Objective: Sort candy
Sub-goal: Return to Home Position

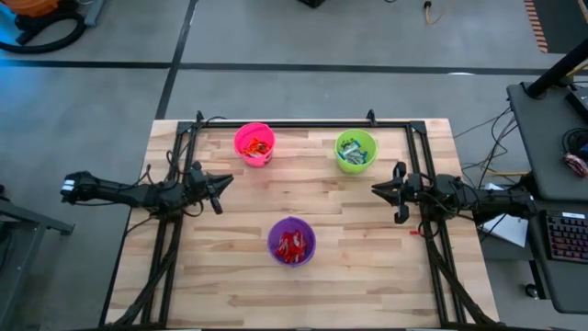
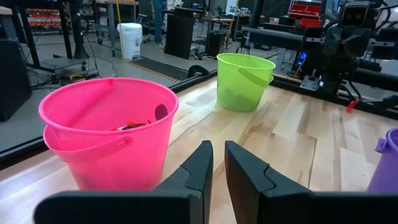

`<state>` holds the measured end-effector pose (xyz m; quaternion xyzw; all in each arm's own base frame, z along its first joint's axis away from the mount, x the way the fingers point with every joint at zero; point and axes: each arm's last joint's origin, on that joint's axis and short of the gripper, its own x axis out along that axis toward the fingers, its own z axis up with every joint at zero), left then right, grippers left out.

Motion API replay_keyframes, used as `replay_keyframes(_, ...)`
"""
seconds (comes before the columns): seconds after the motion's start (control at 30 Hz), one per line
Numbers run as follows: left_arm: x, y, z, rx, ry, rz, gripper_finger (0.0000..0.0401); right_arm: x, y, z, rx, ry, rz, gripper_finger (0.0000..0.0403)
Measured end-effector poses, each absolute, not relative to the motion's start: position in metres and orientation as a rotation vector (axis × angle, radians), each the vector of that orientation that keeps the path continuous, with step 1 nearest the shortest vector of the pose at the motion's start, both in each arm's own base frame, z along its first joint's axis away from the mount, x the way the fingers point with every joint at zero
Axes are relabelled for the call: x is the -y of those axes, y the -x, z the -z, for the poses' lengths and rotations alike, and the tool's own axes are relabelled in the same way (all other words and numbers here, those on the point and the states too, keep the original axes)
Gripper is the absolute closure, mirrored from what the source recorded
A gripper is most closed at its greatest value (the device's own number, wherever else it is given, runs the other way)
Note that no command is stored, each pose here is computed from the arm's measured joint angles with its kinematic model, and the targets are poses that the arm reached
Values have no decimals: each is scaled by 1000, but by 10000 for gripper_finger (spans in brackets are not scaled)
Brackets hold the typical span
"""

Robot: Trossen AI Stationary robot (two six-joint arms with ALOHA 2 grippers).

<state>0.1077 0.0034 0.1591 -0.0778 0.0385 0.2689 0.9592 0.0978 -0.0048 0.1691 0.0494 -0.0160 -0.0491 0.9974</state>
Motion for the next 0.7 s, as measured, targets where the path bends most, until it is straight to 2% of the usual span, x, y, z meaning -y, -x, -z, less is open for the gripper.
replay_keyframes(0.7,-3,-108,-159,-79,157,-545,375,5,-97,-173,43,-105,100,351)
